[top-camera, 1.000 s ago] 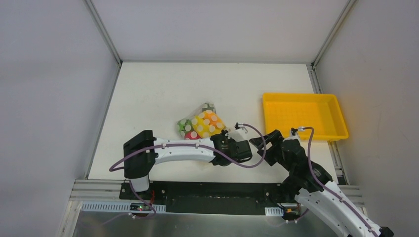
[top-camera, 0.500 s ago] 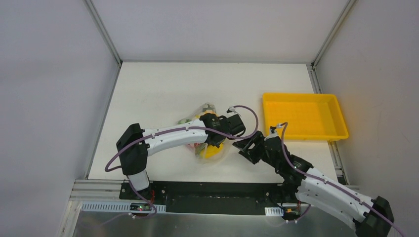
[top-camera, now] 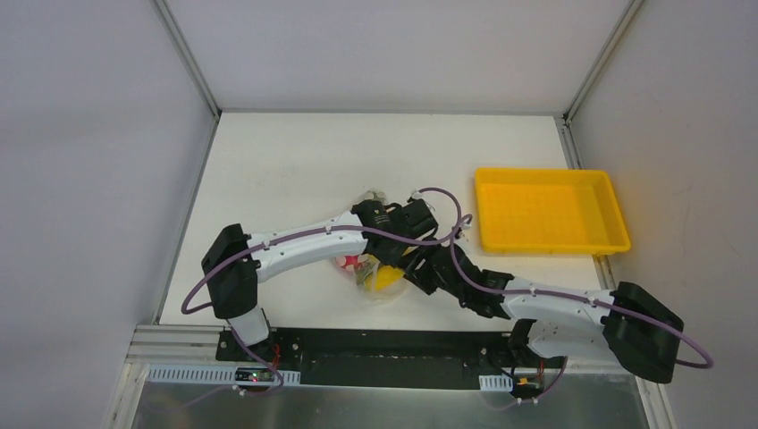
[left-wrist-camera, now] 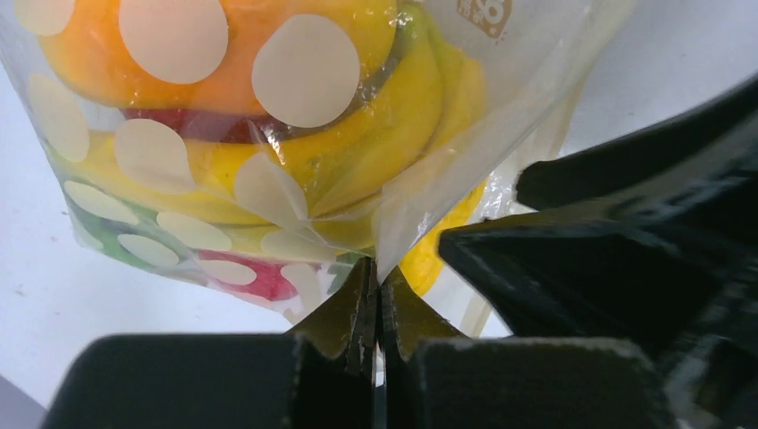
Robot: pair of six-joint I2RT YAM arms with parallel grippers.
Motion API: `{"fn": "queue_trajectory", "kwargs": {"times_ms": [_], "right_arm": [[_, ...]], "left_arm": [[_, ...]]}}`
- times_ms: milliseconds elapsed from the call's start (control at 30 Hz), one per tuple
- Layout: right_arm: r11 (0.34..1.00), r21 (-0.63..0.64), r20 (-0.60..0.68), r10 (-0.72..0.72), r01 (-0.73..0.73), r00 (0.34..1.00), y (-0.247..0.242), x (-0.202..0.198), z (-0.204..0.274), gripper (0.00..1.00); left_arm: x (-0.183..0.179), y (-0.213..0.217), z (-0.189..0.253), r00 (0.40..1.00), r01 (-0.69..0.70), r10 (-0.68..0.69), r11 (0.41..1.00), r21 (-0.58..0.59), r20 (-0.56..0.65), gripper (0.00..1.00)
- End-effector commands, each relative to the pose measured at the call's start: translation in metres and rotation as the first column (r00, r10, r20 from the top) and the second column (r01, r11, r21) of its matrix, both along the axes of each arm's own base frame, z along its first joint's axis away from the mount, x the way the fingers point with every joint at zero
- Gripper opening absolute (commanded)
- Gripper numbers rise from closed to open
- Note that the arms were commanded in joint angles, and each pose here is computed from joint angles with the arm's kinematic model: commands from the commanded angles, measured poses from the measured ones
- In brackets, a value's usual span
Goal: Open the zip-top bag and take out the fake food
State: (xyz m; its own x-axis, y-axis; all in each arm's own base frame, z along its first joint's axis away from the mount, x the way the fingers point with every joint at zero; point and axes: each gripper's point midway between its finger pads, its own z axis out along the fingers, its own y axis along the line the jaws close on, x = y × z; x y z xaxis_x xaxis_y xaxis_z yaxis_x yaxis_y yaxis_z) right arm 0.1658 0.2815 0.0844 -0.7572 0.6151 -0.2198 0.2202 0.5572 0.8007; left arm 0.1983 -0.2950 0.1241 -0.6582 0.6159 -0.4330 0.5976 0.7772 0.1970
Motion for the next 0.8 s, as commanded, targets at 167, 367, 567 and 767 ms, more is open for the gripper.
{"fn": "queue_trajectory", "kwargs": {"times_ms": [167,367,567,767], "right_arm": [[0.991,0.081,-0.01,-0.102,0.103,0.995,0.027,0.023,0.007,0.59],[0.993,0.038,-0.054,-0.111,0.113,0.992,0.015,0.015,-0.007,0.62],[0.995,0.017,-0.066,-0.094,0.095,0.993,0.013,0.011,-0.02,0.63],[0.998,-0.017,-0.033,-0.063,0.063,0.997,0.027,0.019,-0.023,0.63]], "left_arm": [[-0.006,-0.003,0.024,0.999,0.017,-0.021,0.993,-0.12,-0.028,0.0],[-0.006,-0.007,0.026,0.996,0.006,-0.02,0.986,-0.168,-0.081,0.0],[-0.018,-0.02,0.03,0.983,0.018,-0.064,0.966,-0.26,-0.17,0.0],[-0.026,-0.026,0.031,0.972,0.023,-0.092,0.953,-0.301,-0.217,0.0]]}}
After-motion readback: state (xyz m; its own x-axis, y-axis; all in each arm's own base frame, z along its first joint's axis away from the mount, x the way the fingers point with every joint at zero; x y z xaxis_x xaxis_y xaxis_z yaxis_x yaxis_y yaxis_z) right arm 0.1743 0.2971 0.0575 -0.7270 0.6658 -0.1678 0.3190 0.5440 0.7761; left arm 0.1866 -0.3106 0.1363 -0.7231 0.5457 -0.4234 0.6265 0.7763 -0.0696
